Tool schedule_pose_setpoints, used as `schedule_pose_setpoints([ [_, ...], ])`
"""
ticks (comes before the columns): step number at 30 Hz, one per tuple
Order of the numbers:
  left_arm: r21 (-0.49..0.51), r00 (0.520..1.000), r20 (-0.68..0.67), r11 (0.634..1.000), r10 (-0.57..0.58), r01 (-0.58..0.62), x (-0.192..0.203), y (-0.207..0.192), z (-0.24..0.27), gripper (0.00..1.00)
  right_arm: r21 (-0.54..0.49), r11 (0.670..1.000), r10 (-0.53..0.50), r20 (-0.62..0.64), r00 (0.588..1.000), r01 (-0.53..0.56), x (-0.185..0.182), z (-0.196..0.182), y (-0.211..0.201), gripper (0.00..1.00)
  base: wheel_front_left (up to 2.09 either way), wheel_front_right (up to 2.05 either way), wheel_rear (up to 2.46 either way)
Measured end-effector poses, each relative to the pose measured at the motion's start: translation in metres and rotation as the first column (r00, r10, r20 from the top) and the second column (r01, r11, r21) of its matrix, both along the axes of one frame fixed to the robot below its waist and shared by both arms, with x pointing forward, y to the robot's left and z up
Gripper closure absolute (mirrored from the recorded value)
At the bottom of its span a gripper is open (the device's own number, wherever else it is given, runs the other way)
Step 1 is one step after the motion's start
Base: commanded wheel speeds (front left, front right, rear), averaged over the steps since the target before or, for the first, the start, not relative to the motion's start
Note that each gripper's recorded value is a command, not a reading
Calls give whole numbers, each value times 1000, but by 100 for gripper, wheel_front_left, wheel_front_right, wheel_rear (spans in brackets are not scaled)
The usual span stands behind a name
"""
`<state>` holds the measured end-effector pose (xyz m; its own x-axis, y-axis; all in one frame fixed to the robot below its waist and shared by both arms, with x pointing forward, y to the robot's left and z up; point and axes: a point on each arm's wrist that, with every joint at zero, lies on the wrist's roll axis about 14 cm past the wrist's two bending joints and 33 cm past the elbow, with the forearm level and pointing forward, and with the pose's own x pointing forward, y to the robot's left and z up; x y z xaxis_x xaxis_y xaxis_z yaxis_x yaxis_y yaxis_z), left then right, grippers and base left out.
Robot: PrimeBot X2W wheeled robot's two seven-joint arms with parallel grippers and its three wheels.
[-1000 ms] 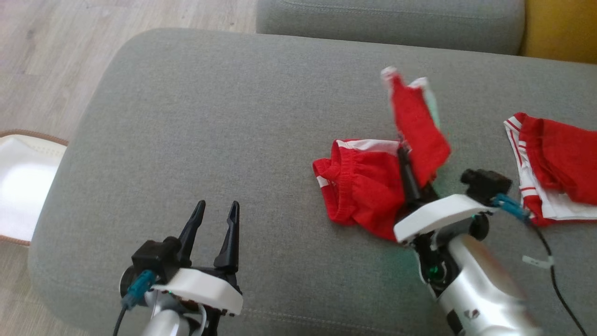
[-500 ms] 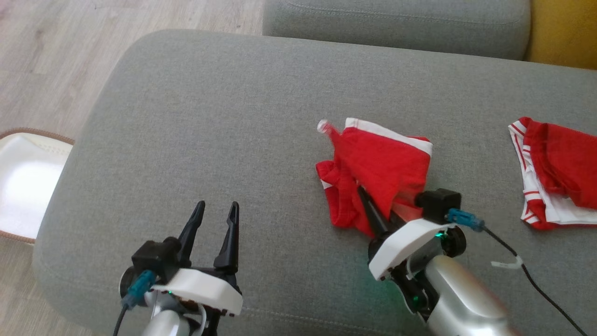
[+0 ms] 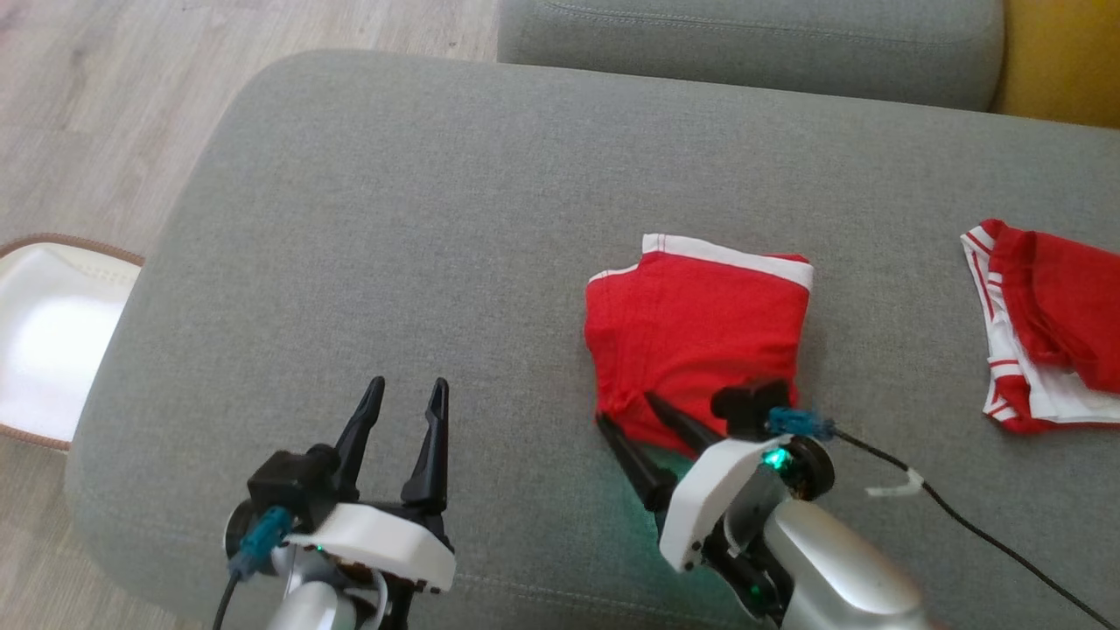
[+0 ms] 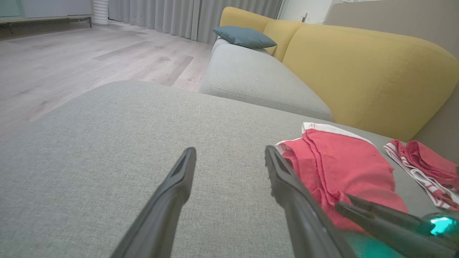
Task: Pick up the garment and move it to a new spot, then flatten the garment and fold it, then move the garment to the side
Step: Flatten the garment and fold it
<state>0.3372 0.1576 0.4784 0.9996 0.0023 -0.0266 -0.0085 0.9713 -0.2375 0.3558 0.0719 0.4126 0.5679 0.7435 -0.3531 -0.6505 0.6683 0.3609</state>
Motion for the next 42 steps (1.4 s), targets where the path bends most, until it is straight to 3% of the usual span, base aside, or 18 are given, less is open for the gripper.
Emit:
schedule_pose_setpoints([
  [10, 0, 1000, 9, 1000, -10, 10, 2, -3, 2, 0, -62, 998, 8, -45, 999, -11, -7, -12, -8, 0, 0, 0, 0],
  [19, -2, 998, 37, 999, -47, 47, 10, -13, 11, 0, 37, 989, -149, 121, 981, 146, 29, 30, -41, 0, 0, 0, 0],
  [22, -2, 996, 54, 998, -65, 65, 14, -18, 16, 0, 59, 972, -233, 224, 946, 226, 48, 50, -68, 0, 0, 0, 0],
  [26, -5, 992, 90, 996, -92, 93, 19, -27, 27, 0, 88, 935, -353, 348, 868, 345, 64, 74, -113, 0, 0, 0, 0],
  [36, -15, 975, 166, 988, -151, 156, 31, -45, 51, 0, 101, 815, -542, 478, 691, 570, 47, 89, -199, 0, 0, 0, 0],
  [42, -16, 970, 166, 983, -178, 183, 34, -54, 51, 0, 72, 783, -571, 479, 667, 618, 29, 79, -218, 0, 0, 0, 0],
])
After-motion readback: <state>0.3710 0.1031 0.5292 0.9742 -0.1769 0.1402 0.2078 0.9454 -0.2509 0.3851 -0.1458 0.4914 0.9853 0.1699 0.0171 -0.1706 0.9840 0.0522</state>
